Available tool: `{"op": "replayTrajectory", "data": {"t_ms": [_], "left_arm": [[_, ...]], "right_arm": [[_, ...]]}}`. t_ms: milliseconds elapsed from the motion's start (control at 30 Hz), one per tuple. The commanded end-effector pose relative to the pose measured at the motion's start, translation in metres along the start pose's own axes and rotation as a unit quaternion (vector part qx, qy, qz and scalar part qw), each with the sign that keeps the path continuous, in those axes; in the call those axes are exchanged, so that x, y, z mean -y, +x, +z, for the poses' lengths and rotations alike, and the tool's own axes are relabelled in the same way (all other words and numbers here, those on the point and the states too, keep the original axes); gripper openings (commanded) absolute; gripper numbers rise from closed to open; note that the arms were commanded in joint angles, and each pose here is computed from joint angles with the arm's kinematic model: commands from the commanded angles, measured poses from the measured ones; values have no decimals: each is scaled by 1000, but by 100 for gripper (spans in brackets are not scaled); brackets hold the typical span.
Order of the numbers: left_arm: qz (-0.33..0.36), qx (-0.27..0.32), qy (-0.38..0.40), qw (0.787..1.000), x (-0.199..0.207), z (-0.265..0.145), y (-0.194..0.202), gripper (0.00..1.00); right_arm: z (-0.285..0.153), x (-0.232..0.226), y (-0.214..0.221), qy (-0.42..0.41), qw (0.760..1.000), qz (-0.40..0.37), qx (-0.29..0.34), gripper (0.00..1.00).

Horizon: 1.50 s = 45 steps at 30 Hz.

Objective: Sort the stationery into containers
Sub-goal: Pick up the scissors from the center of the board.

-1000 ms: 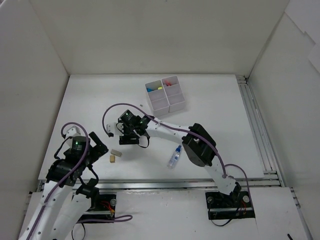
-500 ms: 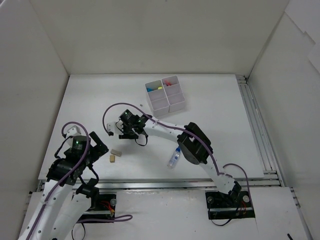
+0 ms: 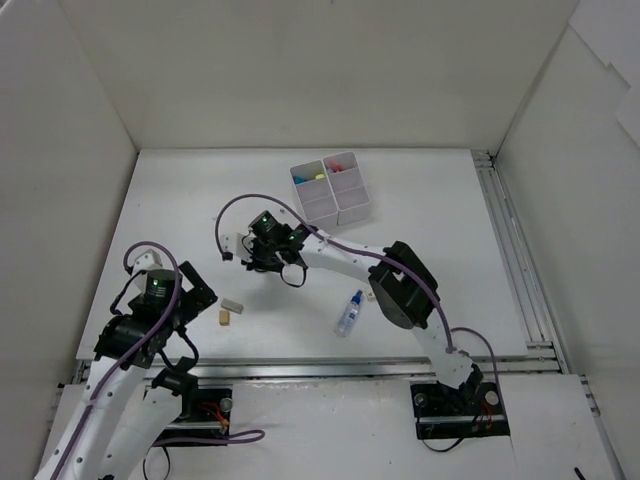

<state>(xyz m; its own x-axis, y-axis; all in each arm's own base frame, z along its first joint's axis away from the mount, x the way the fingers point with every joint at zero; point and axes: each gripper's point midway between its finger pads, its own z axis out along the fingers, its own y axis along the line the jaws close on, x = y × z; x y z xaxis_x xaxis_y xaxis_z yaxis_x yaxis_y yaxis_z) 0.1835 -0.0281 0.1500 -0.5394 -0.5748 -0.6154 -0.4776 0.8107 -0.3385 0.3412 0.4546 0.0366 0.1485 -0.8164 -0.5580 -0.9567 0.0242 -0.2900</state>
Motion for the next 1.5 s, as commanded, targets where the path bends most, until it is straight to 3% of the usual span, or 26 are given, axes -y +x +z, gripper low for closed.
{"op": "replayTrajectory", "data": {"t_ms": [0, 167, 233, 400, 533, 767, 1200, 1467], "left_arm": [[-3, 19, 14, 1000, 14, 2, -16, 99], [1, 10, 12, 1000, 18, 6, -15, 99], [-1, 10, 12, 1000, 17, 5, -15, 100], [-1, 23, 17, 1000, 16, -2, -20, 99], [-1, 27, 28, 999, 17, -9, -22, 99], [4, 19, 34, 999, 15, -12, -16, 99], [-1, 24, 35, 999, 12, -13, -14, 99], [-1, 27, 24, 999, 9, -11, -16, 99]], "right_arm": [[-100, 62, -101, 109, 977, 10, 183, 0], [-111, 68, -104, 97, 975, 27, 199, 5], [-102, 64, -95, 76, 978, 39, 190, 12], [-74, 29, -70, -6, 989, 31, 145, 31], [-56, 11, -53, -50, 994, 24, 99, 32], [-23, 1, -31, -57, 997, 35, 31, 44], [0, -16, -11, -58, 997, 30, -32, 54], [17, -10, -2, -52, 997, 38, -50, 49]]}}
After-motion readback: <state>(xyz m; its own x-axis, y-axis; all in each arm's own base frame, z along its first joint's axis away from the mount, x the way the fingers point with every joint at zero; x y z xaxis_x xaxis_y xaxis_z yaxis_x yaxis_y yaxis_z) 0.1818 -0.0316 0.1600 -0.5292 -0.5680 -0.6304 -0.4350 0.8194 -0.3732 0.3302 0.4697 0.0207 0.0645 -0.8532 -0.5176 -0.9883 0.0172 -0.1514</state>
